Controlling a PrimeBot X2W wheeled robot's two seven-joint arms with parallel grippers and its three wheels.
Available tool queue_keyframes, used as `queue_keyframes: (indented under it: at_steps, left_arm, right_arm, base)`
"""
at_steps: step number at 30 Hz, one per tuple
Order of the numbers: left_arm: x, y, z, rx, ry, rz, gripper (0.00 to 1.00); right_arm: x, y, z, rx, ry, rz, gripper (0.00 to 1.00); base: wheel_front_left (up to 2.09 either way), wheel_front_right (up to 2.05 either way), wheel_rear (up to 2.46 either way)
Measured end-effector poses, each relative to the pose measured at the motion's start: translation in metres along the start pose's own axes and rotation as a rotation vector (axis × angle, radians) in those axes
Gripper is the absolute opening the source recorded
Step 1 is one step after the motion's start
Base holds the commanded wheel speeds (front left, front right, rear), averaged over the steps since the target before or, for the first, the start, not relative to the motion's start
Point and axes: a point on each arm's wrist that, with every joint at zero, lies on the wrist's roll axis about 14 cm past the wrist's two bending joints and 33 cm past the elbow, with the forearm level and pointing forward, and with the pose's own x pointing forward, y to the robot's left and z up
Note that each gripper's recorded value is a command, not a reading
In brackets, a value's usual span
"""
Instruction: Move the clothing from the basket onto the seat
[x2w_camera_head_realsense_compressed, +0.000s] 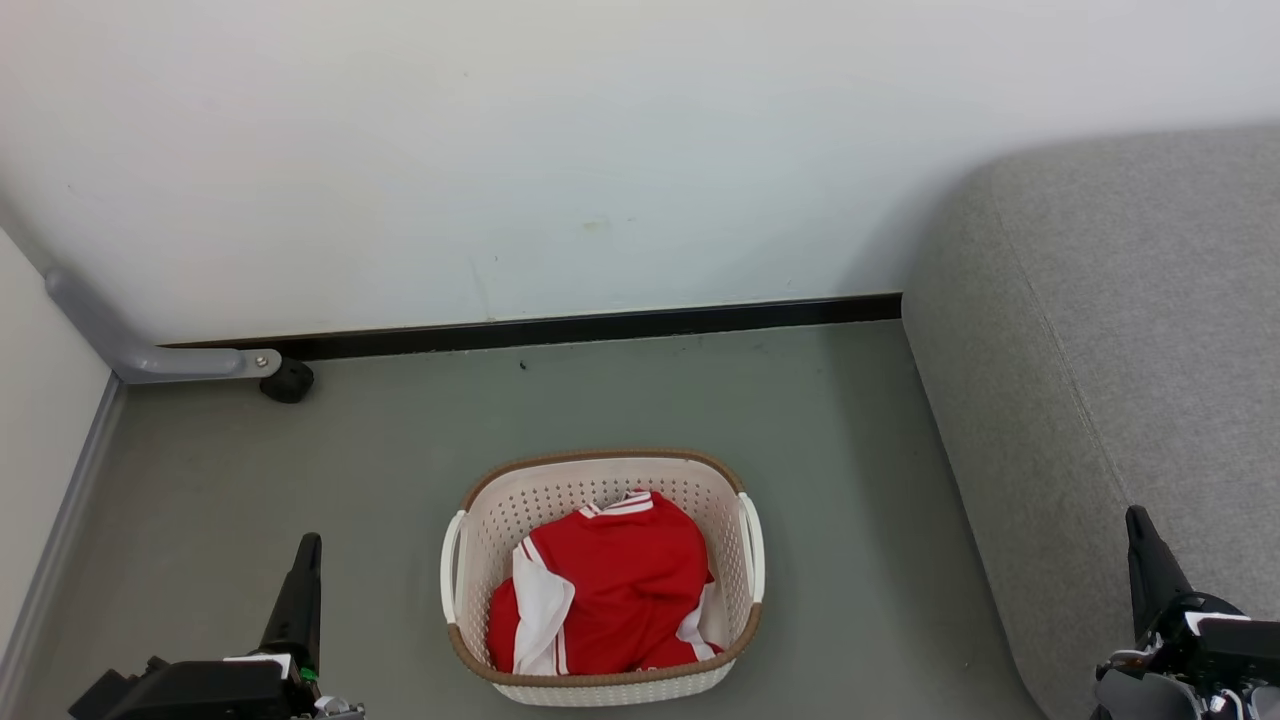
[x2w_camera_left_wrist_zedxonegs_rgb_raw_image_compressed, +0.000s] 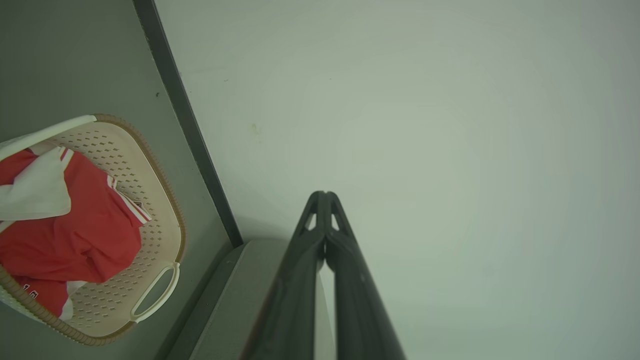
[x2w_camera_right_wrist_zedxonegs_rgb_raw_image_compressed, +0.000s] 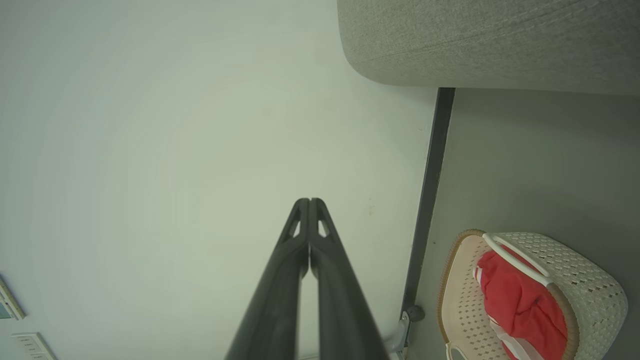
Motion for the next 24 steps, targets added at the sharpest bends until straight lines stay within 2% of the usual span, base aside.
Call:
queue_keyframes:
  at_steps: [24]
  left_arm:
    - [0.0, 0.0, 0.0, 0.0, 0.0, 0.0, 0.0]
  right_arm:
    - [0.0, 0.0, 0.0, 0.0, 0.0, 0.0, 0.0]
  base:
    - [0.0, 0.0, 0.0]
